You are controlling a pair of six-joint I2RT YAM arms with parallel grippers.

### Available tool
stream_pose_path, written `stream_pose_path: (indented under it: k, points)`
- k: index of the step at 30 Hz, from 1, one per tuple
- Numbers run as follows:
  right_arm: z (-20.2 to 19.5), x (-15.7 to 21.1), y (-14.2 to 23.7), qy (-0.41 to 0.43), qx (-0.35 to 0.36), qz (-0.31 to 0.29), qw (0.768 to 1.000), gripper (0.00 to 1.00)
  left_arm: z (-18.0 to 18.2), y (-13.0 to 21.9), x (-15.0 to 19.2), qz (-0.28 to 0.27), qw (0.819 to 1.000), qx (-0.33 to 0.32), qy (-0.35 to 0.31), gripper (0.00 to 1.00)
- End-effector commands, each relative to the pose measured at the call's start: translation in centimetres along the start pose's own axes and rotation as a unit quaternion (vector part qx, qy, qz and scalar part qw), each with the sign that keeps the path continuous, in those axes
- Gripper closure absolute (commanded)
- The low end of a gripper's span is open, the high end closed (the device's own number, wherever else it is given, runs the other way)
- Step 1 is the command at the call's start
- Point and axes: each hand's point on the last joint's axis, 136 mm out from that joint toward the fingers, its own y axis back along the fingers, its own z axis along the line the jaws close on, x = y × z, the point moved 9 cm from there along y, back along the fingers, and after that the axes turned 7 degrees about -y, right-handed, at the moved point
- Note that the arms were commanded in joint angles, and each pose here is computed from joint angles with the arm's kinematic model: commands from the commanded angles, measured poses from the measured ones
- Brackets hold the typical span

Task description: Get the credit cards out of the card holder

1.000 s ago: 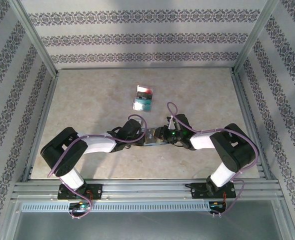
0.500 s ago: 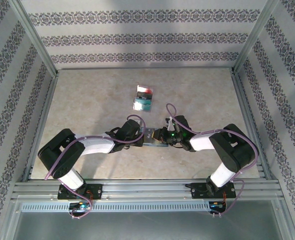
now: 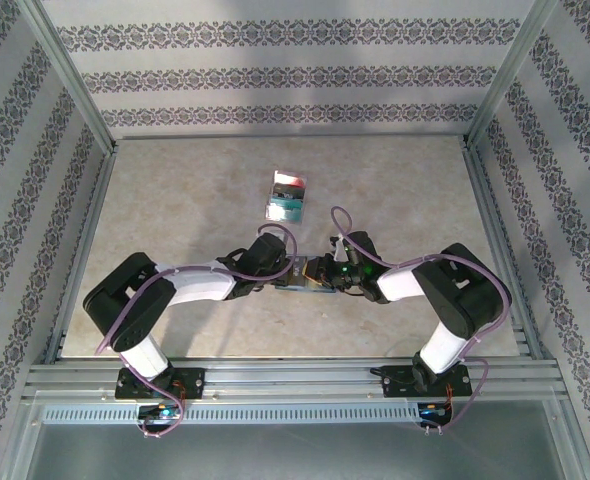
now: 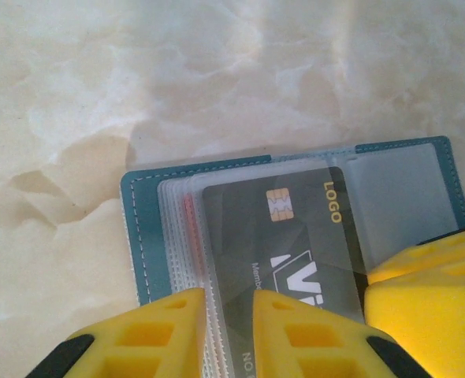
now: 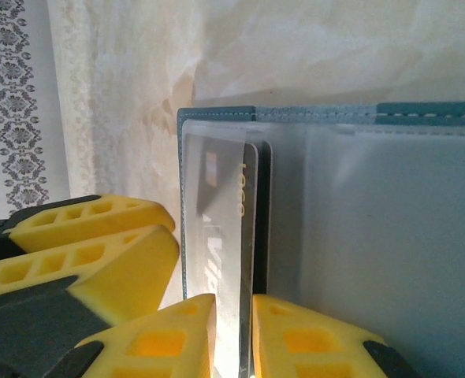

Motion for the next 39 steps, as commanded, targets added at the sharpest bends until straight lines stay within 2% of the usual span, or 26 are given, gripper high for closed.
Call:
stream_pose_path:
  k: [1, 14, 24, 39]
  points:
    - [1.4, -0.5, -0.4, 0.015, -0.034, -0.001, 0.999, 0.80, 0.2, -0.7, 0.6, 0.024, 0.999, -0.016, -0.016, 0.81]
    - [1.3, -0.4, 0.1, 0.008, -0.063, -0.004, 0.998, 0.84, 0.0, -0.6, 2.1, 0.050, 0.998, 0.022, 0.009, 0.91]
    - [0.5, 0.3, 1.0, -0.003, -0.063, -0.007, 0.998, 0.85, 0.1, 0.7, 3.2, 0.049, 0.998, 0.015, 0.021, 0.93]
    - [-0.2, 0.3, 1.6, -0.012, -0.064, -0.016, 0.998, 0.89, 0.7, 0.4, 3.6, 0.054, 0.998, -0.014, 0.033, 0.99]
